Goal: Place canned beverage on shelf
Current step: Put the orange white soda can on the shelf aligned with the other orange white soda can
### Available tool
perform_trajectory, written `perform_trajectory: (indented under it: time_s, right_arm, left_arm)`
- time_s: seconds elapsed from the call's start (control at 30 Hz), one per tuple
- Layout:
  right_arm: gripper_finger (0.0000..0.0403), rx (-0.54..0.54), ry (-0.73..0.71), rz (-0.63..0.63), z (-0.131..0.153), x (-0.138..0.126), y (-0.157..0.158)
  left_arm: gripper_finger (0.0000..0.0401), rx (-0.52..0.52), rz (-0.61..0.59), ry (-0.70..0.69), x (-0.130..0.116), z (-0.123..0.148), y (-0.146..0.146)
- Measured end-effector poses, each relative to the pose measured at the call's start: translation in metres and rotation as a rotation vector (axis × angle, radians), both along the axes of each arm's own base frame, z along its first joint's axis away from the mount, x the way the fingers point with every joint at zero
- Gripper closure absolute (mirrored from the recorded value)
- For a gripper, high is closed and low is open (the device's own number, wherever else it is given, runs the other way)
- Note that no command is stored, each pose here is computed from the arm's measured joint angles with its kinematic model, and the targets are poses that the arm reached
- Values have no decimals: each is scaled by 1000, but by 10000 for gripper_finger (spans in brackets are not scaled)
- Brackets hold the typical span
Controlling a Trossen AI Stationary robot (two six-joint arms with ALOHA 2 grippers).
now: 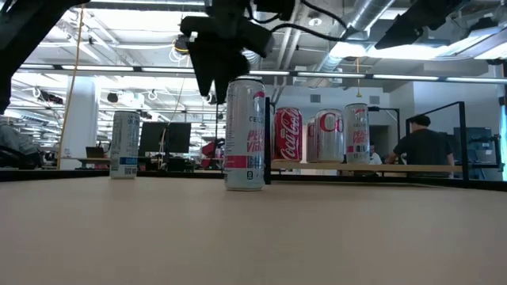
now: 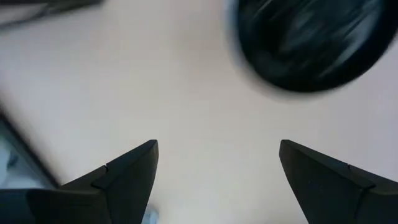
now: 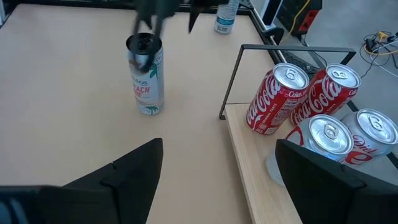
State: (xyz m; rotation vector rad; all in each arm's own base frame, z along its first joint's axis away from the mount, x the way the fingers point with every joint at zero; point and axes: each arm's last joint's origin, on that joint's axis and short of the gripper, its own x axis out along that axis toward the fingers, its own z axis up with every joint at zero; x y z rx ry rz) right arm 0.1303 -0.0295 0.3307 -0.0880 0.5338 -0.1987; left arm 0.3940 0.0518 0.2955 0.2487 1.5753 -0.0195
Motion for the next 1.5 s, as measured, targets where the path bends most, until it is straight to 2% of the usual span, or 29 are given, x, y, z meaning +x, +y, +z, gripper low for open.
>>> perform_trajectory:
  time_s: [0.17, 0.27, 0.43, 0.57, 0.67, 0.73, 0.93, 1.03, 1.17, 1.33, 1.5]
  right_arm:
    - [70, 13, 11, 12, -2, 4, 0]
    - [70, 41, 8, 62, -3, 13, -1]
    - [70, 78, -36, 167, -5, 40, -3]
    - [70, 76, -82, 291, -10, 68, -5]
    - [70, 64, -122, 424, -16, 91, -4]
    - [70, 36, -159, 488, -21, 108, -4]
    - [70, -44, -244, 542, -44, 156, -7]
    - [70, -6, -252, 612, -56, 174, -12]
    - [70, 89, -244, 688, -63, 199, -22]
    - [70, 164, -218, 740, -75, 227, -32]
    - [70, 202, -197, 772, -87, 245, -36]
  left_arm:
    - [81, 48, 123, -75, -23, 32, 10]
    - [81, 135, 203, -142, -40, 56, 17]
    - [81, 270, 324, -259, -77, 92, 24]
    - [81, 340, 392, -364, -113, 102, 25]
    - [81, 354, 423, -487, -137, 93, 25]
    - [81, 326, 404, -584, -151, 80, 22]
    - [81, 235, 310, -960, -175, 23, 12]
    - [81, 226, 261, -1100, -183, -2, 9]
    - [81, 251, 247, -1157, -191, -21, 7]
    - [81, 240, 266, -1145, -194, -26, 7]
    - [81, 241, 255, -1120, -193, -29, 7]
